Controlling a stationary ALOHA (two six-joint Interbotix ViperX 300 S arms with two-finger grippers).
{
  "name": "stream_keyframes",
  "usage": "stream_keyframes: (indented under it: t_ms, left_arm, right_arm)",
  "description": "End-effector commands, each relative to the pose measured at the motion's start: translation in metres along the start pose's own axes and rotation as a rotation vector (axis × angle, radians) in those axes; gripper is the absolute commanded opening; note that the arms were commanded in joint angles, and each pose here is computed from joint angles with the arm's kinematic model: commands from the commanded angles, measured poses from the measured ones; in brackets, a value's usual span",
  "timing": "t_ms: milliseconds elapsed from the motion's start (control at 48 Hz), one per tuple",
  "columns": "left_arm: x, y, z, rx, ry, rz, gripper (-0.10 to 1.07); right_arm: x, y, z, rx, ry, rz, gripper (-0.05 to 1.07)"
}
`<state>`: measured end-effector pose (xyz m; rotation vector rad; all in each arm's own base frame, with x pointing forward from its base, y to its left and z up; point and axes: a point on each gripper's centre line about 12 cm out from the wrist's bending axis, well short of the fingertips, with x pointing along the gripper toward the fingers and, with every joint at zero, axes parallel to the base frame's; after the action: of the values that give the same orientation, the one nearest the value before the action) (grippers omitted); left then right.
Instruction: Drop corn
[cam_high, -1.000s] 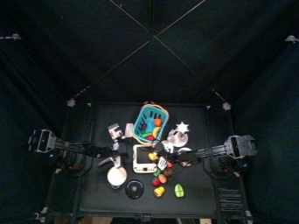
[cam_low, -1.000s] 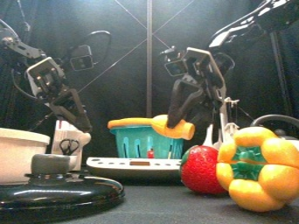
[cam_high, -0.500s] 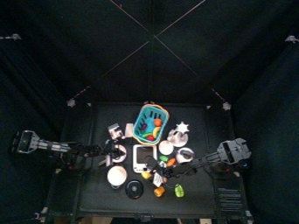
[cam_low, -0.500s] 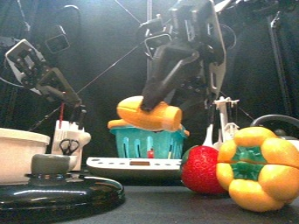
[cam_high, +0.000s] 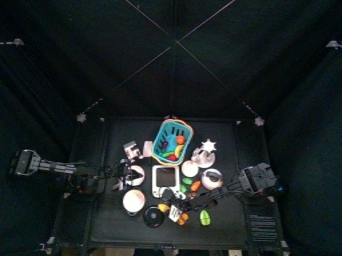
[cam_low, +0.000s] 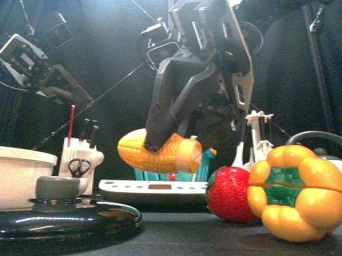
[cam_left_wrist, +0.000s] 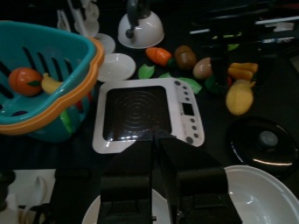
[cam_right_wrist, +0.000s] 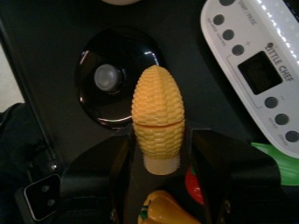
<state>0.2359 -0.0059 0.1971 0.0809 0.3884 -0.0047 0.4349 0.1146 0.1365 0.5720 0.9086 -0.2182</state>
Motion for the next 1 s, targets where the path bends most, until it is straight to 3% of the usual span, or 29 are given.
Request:
stream_keyframes:
  t_ms: [0,167,354,479,646,812,979]
  left_arm:
    - [0.000,-0.011,0.007,0.012,-0.030,-0.039,0.45]
    - [-0.002,-0.023,0.010,0.003,-0.075,-0.072,0.45]
    - [-0.004,-0.024,0.008,-0.064,-0.092,-0.060,0.45]
    - [-0.004,-0.023,0.008,-0.090,-0.088,-0.053,0.45]
    - [-0.004,-0.023,0.008,-0.093,-0.089,-0.052,0.45]
    - [-0.004,-0.023,0.008,-0.091,-0.088,-0.052,0.45]
    - [-0.004,-0.023,0.008,-0.090,-0.088,-0.052,0.45]
  right_arm:
    - [-0.005,0.009,0.012,0.030,-0.010,-0.002,0.60]
    - [-0.001,0.009,0.016,0.072,0.023,-0.065,0.60]
    - [-0.002,0.023,0.022,0.219,0.080,-0.103,0.60]
    - [-0.001,0.026,0.027,0.260,0.079,-0.142,0.60]
    - [0.011,0.022,0.026,0.399,0.065,-0.204,0.60]
    - [0.015,0.017,0.018,0.463,0.014,-0.271,0.60]
    - [0.015,0.018,0.008,0.514,0.005,-0.289,0.61]
